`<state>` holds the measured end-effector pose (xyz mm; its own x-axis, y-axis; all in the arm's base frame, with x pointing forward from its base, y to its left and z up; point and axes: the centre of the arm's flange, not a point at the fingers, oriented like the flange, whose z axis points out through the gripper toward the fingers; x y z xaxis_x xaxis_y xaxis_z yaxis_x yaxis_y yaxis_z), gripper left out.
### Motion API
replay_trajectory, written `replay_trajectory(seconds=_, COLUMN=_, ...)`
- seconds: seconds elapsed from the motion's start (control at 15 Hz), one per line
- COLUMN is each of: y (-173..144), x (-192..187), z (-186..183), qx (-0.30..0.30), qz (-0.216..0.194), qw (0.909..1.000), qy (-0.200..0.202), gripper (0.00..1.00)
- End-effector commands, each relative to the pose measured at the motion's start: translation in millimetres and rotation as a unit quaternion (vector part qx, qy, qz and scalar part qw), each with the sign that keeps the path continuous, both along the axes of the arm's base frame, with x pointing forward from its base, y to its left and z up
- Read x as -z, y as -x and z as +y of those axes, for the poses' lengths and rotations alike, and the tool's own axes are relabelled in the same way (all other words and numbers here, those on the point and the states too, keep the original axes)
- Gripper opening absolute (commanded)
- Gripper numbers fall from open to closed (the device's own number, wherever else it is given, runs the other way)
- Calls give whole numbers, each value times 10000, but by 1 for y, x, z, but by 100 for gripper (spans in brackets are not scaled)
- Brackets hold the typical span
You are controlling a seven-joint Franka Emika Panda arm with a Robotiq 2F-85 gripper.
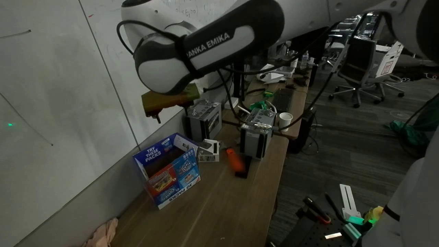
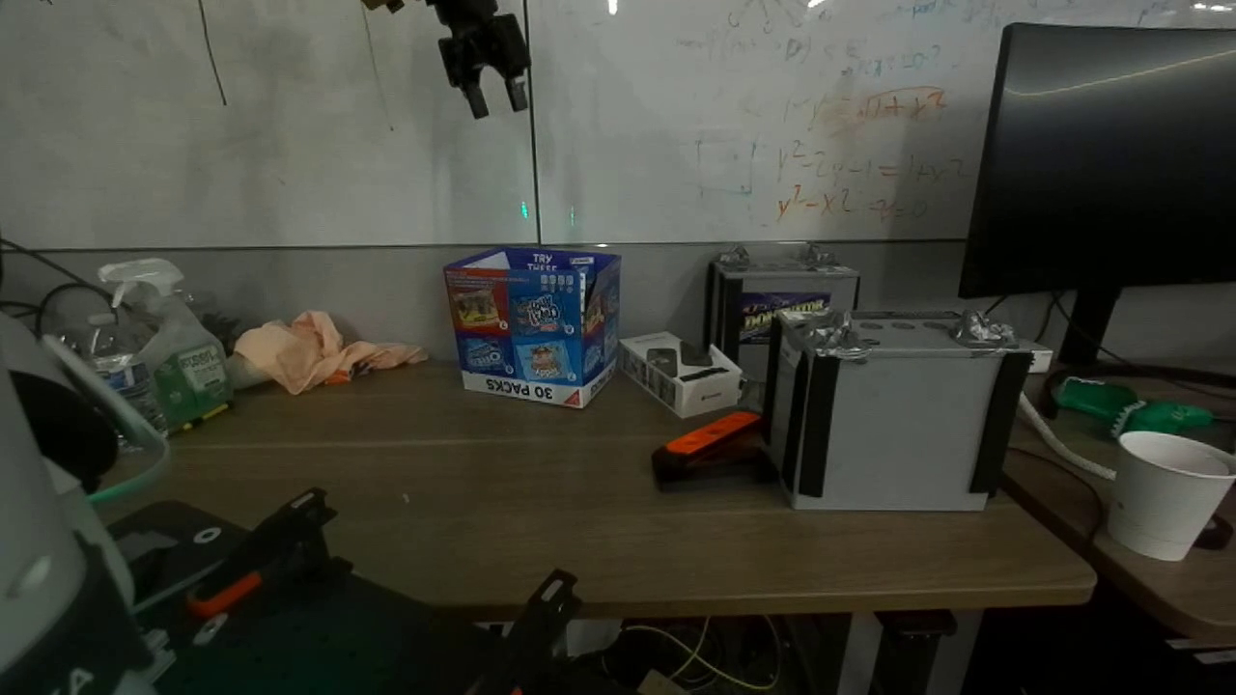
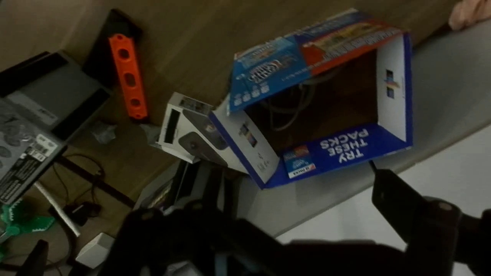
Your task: Put the ropes inside the blue box.
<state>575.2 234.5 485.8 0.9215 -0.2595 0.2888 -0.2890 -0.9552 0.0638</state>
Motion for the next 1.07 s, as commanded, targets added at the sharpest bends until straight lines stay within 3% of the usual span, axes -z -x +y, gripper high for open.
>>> replay_trajectory(seconds=0.0, y=40, x=-38, z=-72, qx=-808, qz=564, qw=9948, qy=255, gripper=100)
replay_trajectory(seconds=0.33, y=74, x=-42, z=-143, qx=-1895, qz=1179, qw=9744, qy=289, gripper=100)
replay_trajectory(seconds=0.67, y=134, x=-27, z=-199, qx=-3058, qz=1526, qw=9379, qy=590, gripper=100)
replay_trajectory(seconds=0.73, y=148, x=-26, z=-209, qx=-3156, qz=1353, qw=9375, qy=558, gripper=100)
replay_trajectory(seconds=0.87, y=176, x=-28, z=-234, qx=-3016, qz=947, qw=9487, qy=58, gripper=100)
replay_trajectory(seconds=1.0, y=208, x=-30, z=-258, qx=-2495, qz=784, qw=9645, qy=-355, gripper=100)
